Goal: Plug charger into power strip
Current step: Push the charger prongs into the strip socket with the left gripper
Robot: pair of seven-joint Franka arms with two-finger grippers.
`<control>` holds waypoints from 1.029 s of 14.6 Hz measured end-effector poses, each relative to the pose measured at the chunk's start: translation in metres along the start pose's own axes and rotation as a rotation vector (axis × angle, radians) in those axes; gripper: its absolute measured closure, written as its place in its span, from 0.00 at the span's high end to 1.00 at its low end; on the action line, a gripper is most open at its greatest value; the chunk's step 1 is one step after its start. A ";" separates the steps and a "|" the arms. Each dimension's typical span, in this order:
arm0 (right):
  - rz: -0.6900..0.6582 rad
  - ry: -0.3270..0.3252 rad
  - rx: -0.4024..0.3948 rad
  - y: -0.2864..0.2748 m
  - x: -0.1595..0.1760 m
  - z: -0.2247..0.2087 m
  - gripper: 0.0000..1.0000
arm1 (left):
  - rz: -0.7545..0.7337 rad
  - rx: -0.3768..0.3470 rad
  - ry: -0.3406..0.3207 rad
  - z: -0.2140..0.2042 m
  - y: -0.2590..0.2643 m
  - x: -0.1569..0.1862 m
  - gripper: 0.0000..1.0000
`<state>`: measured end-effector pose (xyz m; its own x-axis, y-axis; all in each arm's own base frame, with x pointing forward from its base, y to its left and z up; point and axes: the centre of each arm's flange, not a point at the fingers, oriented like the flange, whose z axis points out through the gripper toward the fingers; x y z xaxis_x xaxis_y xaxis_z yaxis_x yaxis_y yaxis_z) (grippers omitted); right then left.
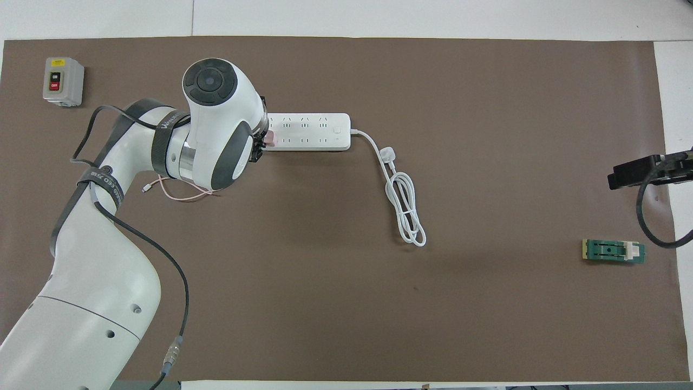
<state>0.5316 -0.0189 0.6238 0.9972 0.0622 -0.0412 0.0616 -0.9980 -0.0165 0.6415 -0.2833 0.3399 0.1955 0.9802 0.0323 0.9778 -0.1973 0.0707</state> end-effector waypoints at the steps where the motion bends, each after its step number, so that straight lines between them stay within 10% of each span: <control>1: 0.000 0.000 0.000 0.000 0.000 0.000 1.00 | -0.001 0.000 0.000 0.000 0.000 0.000 0.31; 15: 0.000 0.000 0.000 0.000 0.000 0.000 1.00 | 0.006 0.016 -0.022 0.005 0.002 0.004 0.31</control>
<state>0.5316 -0.0189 0.6238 0.9972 0.0622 -0.0412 0.0616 -0.9980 -0.0165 0.6451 -0.2795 0.3352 0.2023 0.9793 0.0112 0.9777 -0.2026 0.0551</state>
